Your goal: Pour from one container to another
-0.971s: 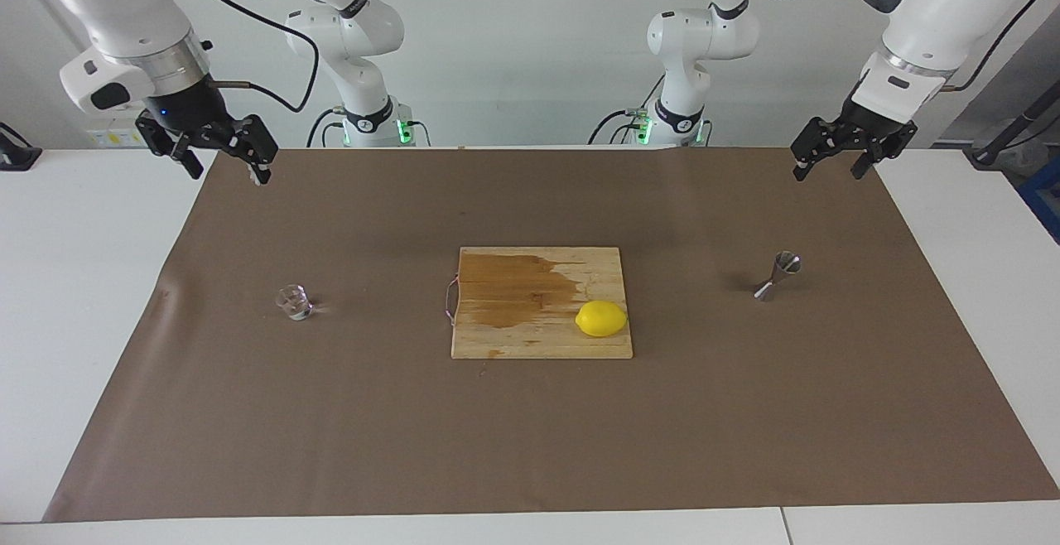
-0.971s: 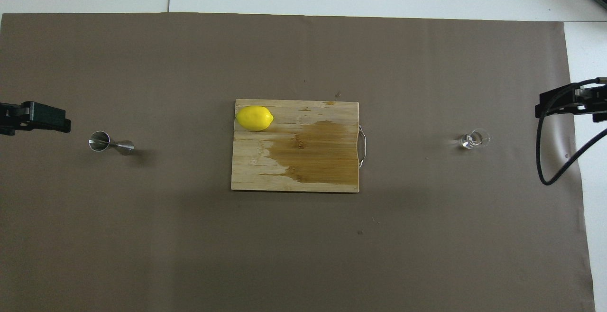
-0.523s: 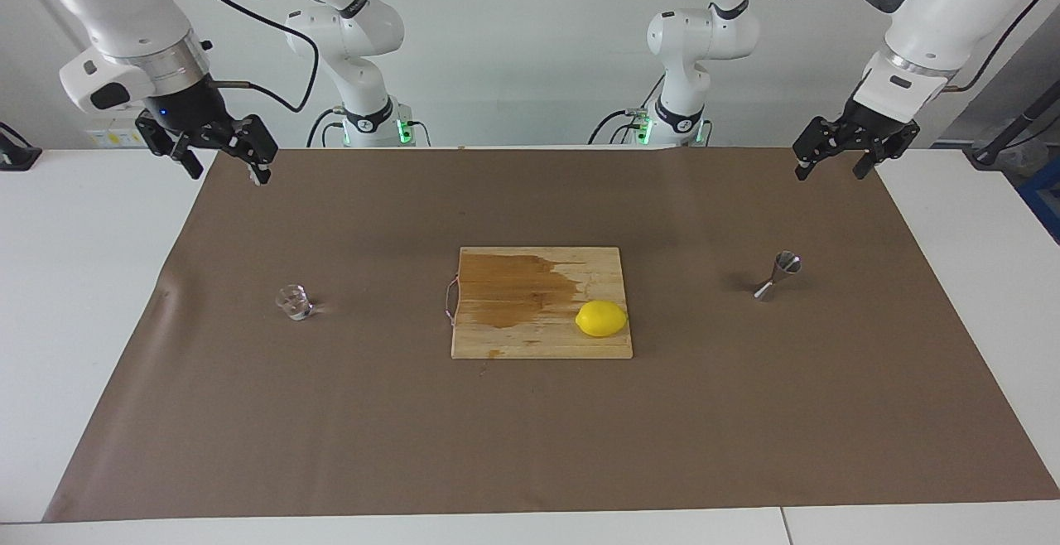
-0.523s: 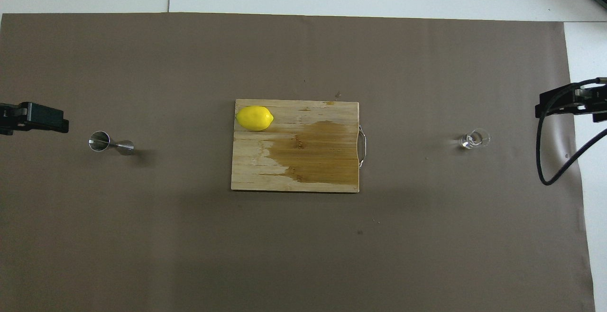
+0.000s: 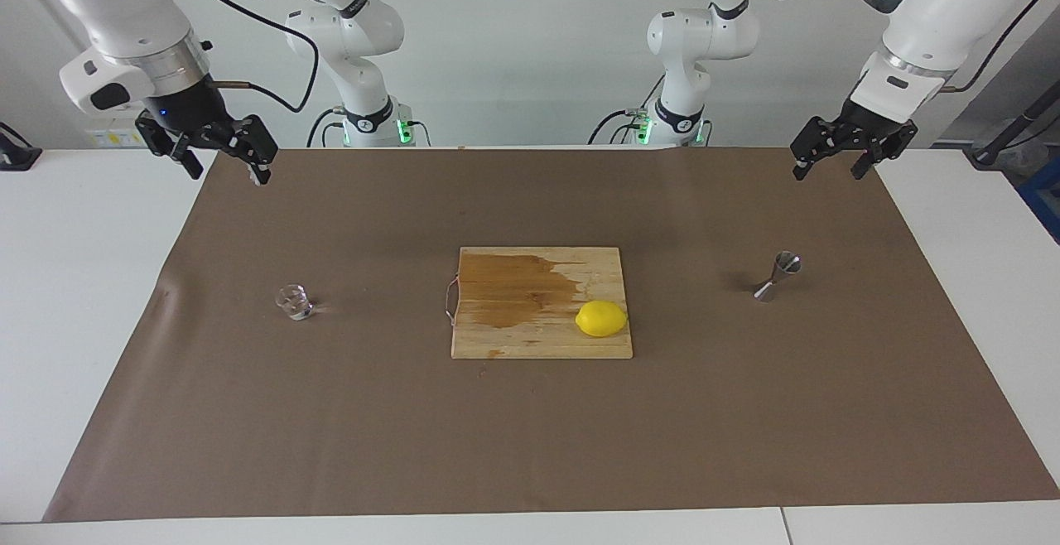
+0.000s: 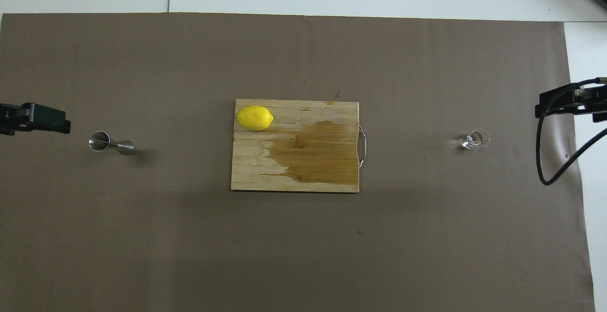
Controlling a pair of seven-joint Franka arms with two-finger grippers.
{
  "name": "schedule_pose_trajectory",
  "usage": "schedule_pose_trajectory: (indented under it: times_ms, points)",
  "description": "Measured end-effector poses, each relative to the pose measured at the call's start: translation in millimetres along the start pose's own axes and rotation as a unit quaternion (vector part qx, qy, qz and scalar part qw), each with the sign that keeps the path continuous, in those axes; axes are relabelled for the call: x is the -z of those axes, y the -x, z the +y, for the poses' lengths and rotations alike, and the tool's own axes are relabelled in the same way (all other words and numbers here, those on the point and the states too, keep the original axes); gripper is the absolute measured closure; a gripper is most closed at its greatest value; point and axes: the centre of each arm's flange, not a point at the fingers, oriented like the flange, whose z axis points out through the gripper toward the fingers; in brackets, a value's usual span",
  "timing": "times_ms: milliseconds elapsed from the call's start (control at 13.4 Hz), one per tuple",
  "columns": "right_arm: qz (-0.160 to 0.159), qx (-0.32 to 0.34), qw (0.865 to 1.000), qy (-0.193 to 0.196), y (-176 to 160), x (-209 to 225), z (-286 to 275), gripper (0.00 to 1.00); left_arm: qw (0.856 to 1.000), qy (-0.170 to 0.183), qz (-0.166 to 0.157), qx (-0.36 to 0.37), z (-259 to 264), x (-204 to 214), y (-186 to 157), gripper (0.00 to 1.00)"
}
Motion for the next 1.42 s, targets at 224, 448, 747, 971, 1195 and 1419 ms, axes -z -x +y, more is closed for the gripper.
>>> schedule_pose_trajectory:
  times_ms: [224, 448, 747, 971, 1195, 1419]
  points:
    - [-0.001, 0.0, 1.0, 0.0, -1, -1, 0, 0.0, 1.0, 0.0, 0.0, 0.004, -4, 0, 0, 0.0]
    - [-0.001, 0.0, 1.0, 0.0, -1, -1, 0, 0.0, 1.0, 0.0, 0.0, 0.005, -6, 0, 0, 0.0]
    - [-0.001, 0.0, 1.0, 0.004, -1, -2, 1, 0.0, 1.0, 0.0, -0.003, 0.006, -6, 0, 1, 0.0]
    - [-0.002, 0.0, 1.0, 0.004, -1, -2, 1, 0.0, 1.0, 0.004, -0.009, 0.012, -12, -1, 2, 0.0]
    - [-0.002, 0.0, 1.0, 0.004, -1, -2, 0, 0.0, 0.998, 0.046, -0.018, 0.039, -32, -2, 6, 0.0]
    - [-0.002, 0.001, 1.0, 0.004, -1, -2, 0, 0.0, 0.993, 0.092, -0.042, 0.068, -55, -8, 13, 0.0]
